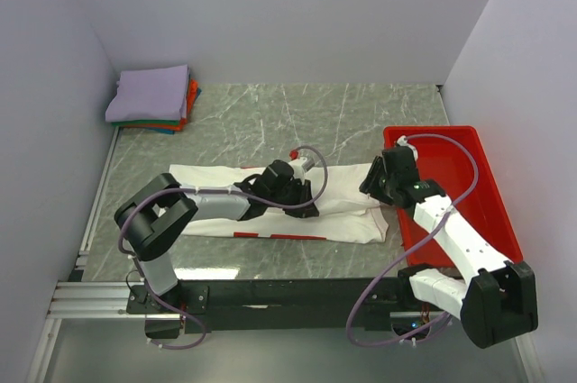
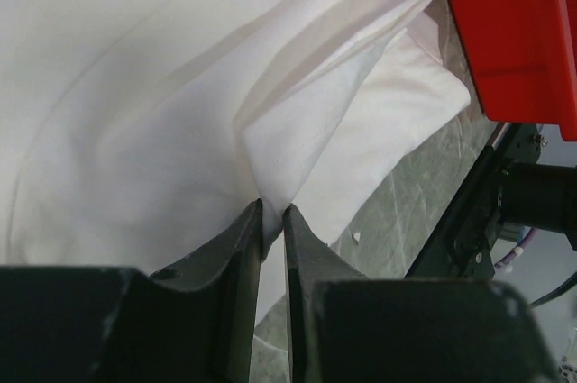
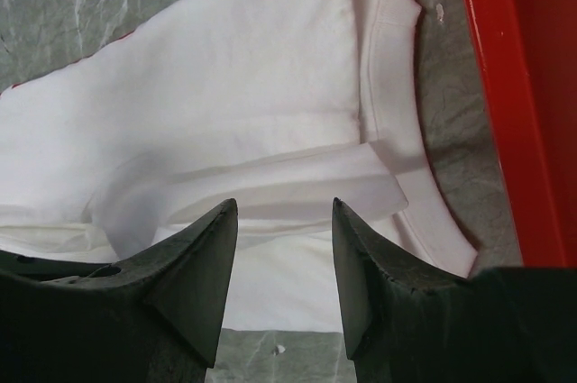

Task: Fold and stack the t-shirts
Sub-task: Fold the tshirt

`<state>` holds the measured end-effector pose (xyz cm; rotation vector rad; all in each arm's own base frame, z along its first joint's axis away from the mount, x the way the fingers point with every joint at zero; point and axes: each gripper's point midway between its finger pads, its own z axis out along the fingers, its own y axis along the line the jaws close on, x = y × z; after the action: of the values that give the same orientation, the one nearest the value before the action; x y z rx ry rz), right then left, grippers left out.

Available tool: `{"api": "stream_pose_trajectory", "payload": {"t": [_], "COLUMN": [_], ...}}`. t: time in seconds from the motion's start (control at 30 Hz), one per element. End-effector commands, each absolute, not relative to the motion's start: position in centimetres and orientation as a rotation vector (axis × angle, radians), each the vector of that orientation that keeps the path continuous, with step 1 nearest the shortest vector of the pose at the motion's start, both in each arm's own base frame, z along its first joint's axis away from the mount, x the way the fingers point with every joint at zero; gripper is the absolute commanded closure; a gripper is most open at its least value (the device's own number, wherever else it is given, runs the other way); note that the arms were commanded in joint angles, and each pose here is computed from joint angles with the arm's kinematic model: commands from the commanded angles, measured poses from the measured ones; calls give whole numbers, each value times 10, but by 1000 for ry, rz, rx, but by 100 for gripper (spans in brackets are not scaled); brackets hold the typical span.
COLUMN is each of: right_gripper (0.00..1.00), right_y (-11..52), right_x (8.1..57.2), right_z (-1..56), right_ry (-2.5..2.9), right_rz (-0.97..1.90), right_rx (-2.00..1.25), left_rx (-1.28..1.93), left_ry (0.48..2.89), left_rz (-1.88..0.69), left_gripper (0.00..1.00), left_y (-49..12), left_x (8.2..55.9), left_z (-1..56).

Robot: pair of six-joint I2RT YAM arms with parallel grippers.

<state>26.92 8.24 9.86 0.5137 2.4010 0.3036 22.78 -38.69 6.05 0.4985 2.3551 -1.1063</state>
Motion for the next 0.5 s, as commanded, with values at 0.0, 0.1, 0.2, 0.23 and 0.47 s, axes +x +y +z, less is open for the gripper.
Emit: {"api": "stream_pose_trajectory", "payload": {"t": [0.0,0.1,0.2,0.23,0.47], "right_gripper": [47,46,46,46,46], "right_y": [78,78,79,79,80], "right_x": [270,267,264,263,248], "right_z": [103,104,102,100,88], "right_ry": [2368,2368,2377,2382,2412], "right_rz": [297,298,308,308,331], "right_rx": [508,503,501,504,505], "left_rx": [523,519,512,509,491], "left_ry": [2249,2244,2244,2244,2244], "left_rz": [-1218,-1237,-1237,-1233,-1208], "left_gripper": [79,79,79,79,78], "left_y": [-397,-394,-391,-390,-383], "left_x": [219,214,211,211,211], "left_z": [91,93,92,92,89]}}
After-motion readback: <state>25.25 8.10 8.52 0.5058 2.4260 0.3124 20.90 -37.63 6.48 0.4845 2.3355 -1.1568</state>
